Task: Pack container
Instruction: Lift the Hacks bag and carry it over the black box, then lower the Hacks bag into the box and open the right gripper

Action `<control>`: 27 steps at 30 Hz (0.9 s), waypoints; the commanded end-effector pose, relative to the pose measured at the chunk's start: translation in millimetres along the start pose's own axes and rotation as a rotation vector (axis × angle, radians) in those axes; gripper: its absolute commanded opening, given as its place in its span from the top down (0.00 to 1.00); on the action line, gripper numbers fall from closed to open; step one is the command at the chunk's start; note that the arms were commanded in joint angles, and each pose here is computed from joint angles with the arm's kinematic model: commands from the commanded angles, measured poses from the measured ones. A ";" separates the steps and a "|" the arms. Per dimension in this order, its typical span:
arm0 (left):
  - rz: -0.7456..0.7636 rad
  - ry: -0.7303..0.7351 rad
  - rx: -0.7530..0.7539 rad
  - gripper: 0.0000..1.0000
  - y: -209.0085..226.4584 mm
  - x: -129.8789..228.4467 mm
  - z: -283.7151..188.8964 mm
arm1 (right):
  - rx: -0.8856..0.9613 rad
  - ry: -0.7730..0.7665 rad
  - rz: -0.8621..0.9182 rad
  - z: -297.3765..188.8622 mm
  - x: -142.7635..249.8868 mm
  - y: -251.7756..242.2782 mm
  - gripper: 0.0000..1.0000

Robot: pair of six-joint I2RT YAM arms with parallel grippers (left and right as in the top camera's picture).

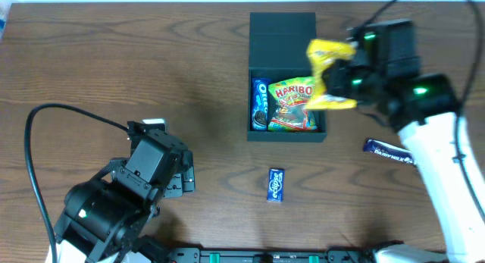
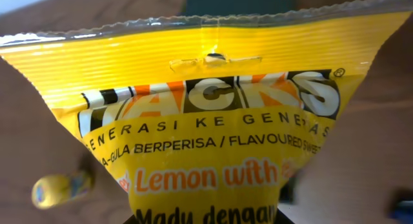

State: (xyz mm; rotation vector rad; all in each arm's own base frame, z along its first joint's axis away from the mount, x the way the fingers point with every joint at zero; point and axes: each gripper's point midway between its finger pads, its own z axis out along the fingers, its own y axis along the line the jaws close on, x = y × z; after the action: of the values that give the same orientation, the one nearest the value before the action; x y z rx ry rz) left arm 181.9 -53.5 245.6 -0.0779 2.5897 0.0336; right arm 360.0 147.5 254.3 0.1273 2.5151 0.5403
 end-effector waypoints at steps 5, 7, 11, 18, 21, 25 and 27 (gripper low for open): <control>0.003 -0.010 -0.024 0.05 4.5 -1.4 0.0 | 0.010 0.014 0.024 28.5 27.0 50.9 0.98; 0.003 -0.010 -0.024 0.05 4.5 -1.4 0.0 | 0.030 0.027 0.038 43.1 33.5 55.3 0.98; 0.003 -0.010 -0.024 0.05 4.5 -1.4 0.0 | 0.058 0.062 0.096 74.9 41.8 56.1 0.98; 0.003 -0.010 -0.024 0.05 4.5 -1.4 0.0 | 0.152 0.048 0.169 116.7 42.3 39.2 0.99; 0.003 -0.010 -0.024 0.05 4.5 -1.4 0.0 | 0.174 0.071 0.167 129.6 48.4 34.1 0.98; 0.003 -0.010 -0.024 0.05 4.5 -1.4 0.0 | 0.207 0.111 0.152 147.2 59.4 25.9 0.98; 0.003 -0.010 -0.024 0.05 4.5 -1.4 0.0 | 0.214 0.122 0.132 153.3 62.2 23.7 0.98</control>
State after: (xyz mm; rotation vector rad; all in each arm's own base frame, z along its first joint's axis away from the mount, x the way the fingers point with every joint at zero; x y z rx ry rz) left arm 181.9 -53.4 245.6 -0.0780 2.5895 0.0340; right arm 387.7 234.7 122.2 0.3668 2.6927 0.3677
